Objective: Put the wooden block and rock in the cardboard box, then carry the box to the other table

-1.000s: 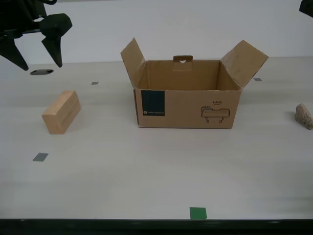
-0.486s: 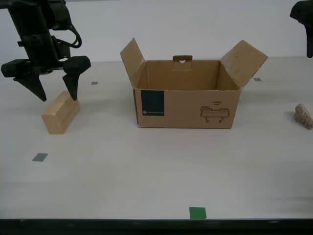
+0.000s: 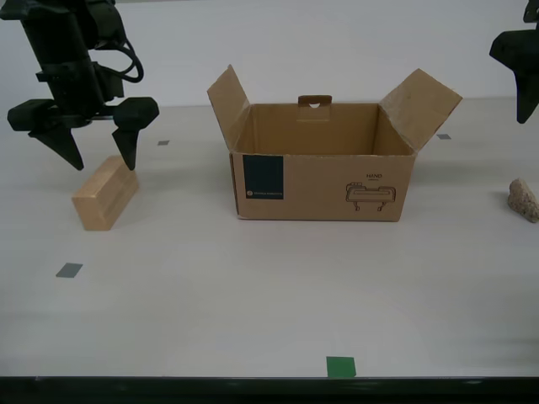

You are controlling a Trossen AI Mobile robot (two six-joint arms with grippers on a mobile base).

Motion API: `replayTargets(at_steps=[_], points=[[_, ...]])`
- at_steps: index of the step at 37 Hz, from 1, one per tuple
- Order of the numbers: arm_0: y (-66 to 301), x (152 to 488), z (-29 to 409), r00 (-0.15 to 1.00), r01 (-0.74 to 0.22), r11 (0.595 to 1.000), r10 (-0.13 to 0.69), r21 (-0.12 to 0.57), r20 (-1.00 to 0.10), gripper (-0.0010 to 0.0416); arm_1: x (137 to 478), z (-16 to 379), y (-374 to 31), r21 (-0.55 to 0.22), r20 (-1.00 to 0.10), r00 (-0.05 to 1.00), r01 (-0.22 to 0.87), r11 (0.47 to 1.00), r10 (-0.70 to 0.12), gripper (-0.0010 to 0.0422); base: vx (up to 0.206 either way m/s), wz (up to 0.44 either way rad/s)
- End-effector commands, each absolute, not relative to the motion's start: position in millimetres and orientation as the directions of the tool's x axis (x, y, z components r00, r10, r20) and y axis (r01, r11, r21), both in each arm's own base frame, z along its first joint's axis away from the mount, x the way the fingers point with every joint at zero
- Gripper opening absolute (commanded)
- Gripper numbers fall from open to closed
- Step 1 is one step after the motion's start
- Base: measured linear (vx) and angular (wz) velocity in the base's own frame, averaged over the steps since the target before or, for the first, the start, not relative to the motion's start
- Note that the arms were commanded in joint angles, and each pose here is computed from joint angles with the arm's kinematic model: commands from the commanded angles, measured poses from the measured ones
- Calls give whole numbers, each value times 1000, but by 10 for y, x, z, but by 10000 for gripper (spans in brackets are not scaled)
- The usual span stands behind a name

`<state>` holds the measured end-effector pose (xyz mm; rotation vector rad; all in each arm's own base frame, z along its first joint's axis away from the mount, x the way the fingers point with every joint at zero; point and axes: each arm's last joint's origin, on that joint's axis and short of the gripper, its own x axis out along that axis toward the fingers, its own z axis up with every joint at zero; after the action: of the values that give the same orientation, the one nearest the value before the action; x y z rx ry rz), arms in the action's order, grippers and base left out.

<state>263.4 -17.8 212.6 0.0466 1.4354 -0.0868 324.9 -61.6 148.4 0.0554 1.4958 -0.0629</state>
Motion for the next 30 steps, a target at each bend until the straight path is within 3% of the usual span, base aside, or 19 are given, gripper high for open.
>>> replayTargets(at_steps=[1,16,30], points=[[-178,2648,2048,111,90,996,-26,-16,-993,389,3249,1484,-615,0,-997,74,74,997,-6,382,0,0],[-190,2844,1616,8,89,996,-19,-19,-1000,389,3244,1484,-614,0,-998,69,76,997,-5,382,0,0],[-196,2924,1430,19,109,994,-21,-18,-1000,389,3241,1483,-614,1,-998,66,77,997,-4,382,0,0]])
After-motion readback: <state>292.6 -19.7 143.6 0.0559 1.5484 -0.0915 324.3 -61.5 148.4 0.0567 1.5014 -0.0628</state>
